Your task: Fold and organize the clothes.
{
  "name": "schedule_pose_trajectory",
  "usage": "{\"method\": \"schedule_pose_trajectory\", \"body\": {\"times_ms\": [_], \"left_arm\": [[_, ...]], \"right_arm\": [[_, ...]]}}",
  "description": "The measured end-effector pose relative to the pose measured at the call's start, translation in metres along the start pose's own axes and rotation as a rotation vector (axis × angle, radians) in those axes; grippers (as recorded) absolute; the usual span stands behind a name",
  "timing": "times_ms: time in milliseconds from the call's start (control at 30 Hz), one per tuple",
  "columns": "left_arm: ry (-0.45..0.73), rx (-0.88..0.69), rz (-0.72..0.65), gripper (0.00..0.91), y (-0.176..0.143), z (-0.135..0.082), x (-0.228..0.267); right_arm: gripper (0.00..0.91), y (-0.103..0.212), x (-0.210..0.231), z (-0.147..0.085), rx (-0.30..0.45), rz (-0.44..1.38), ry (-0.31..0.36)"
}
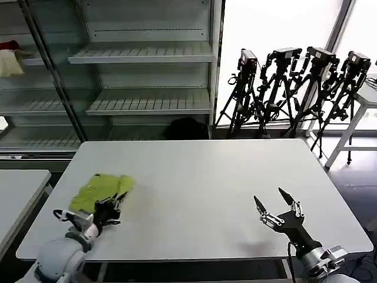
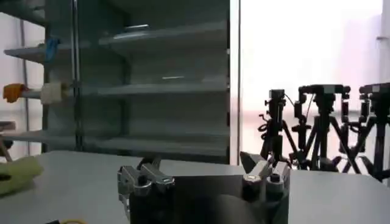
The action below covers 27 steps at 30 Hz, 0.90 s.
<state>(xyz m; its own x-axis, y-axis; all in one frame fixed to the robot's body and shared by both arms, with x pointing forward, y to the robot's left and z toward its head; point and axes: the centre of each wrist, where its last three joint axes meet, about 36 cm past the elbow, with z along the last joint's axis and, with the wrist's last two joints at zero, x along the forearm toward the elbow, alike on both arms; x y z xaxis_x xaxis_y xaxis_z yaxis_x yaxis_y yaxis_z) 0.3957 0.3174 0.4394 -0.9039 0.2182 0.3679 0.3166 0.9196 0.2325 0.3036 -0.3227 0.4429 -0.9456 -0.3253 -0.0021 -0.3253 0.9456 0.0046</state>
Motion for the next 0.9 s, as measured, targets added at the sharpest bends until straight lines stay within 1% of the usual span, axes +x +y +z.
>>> {"method": "schedule_pose_trajectory", "body": {"times_ms": [33, 200, 400, 633, 700, 800, 900], "left_arm": [[-0.002, -0.003, 0.001, 0.907, -0.003, -0.003, -0.003], [-0.033, -0.028, -0.012, 0.907, -0.02, -0.021, -0.017], [-0.083, -0.075, -0.074, 0.907, -0.044, -0.049, -0.028], [-0.18, -0.094, -0.147, 0.907, -0.057, -0.092, -0.019], [-0.205, -0.092, -0.16, 0.907, -0.058, -0.101, -0.011], [-0.237, -0.096, -0.186, 0.907, -0.054, -0.107, 0.004], [-0.246, -0.084, -0.192, 0.907, -0.046, -0.099, 0.018]], "right_arm": [[0.907, 0.001, -0.001, 0.0, 0.0, -0.001, 0.0], [0.907, 0.002, -0.003, 0.0, 0.001, -0.003, 0.001], [0.907, 0.001, -0.006, 0.0, 0.004, 0.001, 0.003], [0.907, 0.005, -0.015, 0.002, -0.013, 0.011, 0.016], [0.907, 0.008, -0.022, 0.002, -0.023, 0.011, 0.021], [0.907, 0.019, -0.038, 0.001, -0.048, 0.002, 0.041], [0.907, 0.038, -0.063, -0.004, -0.088, -0.016, 0.074]]}}
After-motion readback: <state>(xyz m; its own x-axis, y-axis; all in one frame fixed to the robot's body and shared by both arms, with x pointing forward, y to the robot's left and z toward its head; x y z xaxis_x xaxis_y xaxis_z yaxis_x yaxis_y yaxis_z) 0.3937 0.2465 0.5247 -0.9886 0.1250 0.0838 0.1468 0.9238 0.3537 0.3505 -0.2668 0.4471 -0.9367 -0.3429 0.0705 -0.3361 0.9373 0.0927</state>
